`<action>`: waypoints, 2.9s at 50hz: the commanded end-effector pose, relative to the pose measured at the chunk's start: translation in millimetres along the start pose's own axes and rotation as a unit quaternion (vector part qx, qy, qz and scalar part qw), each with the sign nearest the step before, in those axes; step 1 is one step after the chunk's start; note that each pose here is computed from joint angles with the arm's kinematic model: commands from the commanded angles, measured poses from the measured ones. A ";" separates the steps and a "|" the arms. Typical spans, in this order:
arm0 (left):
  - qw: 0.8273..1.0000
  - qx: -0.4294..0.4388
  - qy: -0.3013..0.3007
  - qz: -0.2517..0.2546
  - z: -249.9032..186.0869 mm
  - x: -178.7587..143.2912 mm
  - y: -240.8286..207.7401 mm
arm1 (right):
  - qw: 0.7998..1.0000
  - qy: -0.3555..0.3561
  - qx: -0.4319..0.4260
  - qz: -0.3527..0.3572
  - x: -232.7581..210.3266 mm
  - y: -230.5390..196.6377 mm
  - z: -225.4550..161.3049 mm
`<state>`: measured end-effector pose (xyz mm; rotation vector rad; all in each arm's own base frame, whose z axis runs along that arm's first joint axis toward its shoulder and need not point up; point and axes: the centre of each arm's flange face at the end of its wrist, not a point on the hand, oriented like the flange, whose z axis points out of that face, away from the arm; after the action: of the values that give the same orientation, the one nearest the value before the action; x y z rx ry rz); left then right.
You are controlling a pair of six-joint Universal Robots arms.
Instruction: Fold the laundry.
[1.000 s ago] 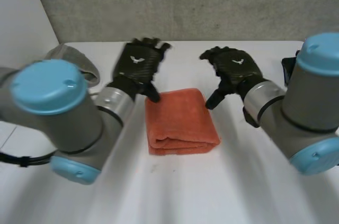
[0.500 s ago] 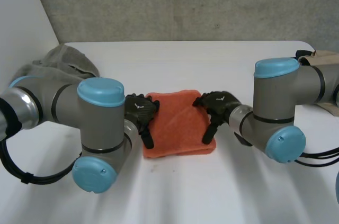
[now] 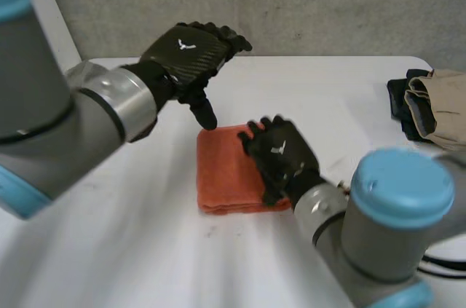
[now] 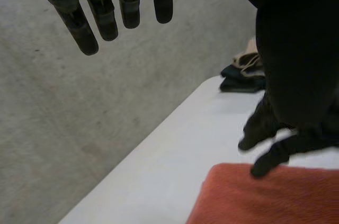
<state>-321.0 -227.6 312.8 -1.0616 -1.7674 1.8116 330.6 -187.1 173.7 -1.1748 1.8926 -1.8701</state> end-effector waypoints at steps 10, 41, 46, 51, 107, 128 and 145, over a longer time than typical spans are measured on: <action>0.998 -0.022 0.033 -0.038 -3.9 -8.6 3.5 | 0.999 0.020 -0.002 -0.048 -26.6 50.5 33.4; 0.998 -0.033 0.036 -0.042 -4.6 -7.6 10.9 | 0.998 0.001 -0.048 -0.044 -25.8 58.9 42.8; 0.998 -0.034 0.037 -0.044 -3.2 -6.9 13.0 | 0.998 0.000 -0.049 -0.045 -26.9 61.8 44.4; 0.998 -0.036 0.036 -0.045 -1.4 -6.8 16.3 | 0.998 0.003 -0.045 -0.046 -27.8 64.8 53.8; 0.997 -0.057 0.020 -0.057 -3.3 -17.8 35.2 | 0.989 0.122 -0.015 -0.078 159.7 60.5 92.8; 0.997 -0.055 0.018 -0.057 -6.3 -17.1 32.4 | 0.939 0.212 0.248 -0.104 369.1 0.0 75.0; 0.997 -0.050 0.015 -0.052 -9.4 -11.1 26.4 | 0.957 0.216 0.187 -0.047 458.2 138.4 34.0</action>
<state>-299.0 -236.3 290.9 -1.0096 -1.8700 1.6504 37.9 -529.3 274.4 -0.7663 1.3960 -2.7057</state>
